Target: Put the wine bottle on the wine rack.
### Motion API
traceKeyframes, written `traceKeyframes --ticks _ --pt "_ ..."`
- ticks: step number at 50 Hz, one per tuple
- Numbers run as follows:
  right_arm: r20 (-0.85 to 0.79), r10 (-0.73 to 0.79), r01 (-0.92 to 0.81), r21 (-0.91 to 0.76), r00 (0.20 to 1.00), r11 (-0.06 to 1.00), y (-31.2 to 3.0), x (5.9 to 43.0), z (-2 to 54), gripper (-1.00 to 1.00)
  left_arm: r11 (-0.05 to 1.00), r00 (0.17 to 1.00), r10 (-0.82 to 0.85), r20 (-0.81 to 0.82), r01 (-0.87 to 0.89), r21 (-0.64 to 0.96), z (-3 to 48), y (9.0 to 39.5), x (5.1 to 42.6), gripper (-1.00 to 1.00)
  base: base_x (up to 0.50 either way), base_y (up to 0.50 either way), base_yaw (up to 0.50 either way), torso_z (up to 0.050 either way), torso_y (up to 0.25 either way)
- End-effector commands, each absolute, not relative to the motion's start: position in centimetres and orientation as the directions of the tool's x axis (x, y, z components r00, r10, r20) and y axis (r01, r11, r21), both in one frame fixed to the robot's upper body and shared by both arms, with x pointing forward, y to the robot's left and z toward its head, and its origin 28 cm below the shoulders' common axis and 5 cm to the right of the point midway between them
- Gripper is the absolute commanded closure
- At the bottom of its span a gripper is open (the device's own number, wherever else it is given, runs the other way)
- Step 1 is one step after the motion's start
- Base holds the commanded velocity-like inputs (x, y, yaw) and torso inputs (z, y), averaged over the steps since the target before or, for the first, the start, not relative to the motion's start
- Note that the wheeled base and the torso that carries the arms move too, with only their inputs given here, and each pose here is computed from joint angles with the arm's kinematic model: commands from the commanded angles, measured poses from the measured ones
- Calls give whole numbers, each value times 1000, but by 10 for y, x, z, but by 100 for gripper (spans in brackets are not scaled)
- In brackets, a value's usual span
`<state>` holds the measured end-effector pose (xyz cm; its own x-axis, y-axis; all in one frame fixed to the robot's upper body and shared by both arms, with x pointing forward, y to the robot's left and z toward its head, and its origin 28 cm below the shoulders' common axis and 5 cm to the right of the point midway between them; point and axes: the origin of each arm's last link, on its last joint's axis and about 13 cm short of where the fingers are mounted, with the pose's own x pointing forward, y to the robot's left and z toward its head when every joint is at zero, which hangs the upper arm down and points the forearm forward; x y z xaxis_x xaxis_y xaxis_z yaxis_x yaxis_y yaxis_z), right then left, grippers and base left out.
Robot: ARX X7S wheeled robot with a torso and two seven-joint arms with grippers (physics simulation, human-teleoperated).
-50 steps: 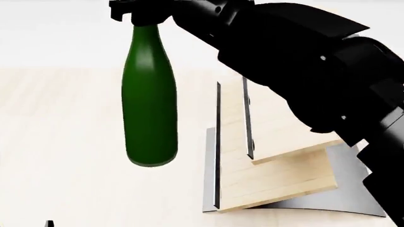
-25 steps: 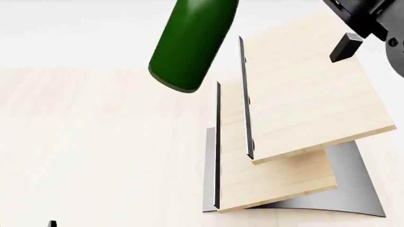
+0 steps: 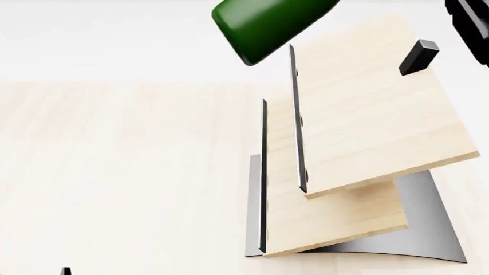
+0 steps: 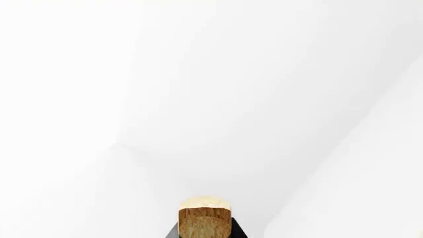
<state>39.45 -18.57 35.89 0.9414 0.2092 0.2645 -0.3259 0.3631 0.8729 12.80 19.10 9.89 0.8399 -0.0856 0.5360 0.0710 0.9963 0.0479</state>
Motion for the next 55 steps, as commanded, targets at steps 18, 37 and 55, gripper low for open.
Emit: traceKeyframes --ticks 18,37,55 --pt "330 24 -323 905 944 278 -216 346 346 100 996 842 -91 531 73 54 98 190 129 -100 0 0 0 0 1" --pt "324 -97 -308 939 941 151 -232 344 322 100 996 843 -92 530 73 57 98 190 129 -100 0 0 0 1 1" --pt "318 -163 -285 938 934 199 -225 348 304 100 996 843 -92 530 73 57 98 189 130 -100 0 0 0 0 1"
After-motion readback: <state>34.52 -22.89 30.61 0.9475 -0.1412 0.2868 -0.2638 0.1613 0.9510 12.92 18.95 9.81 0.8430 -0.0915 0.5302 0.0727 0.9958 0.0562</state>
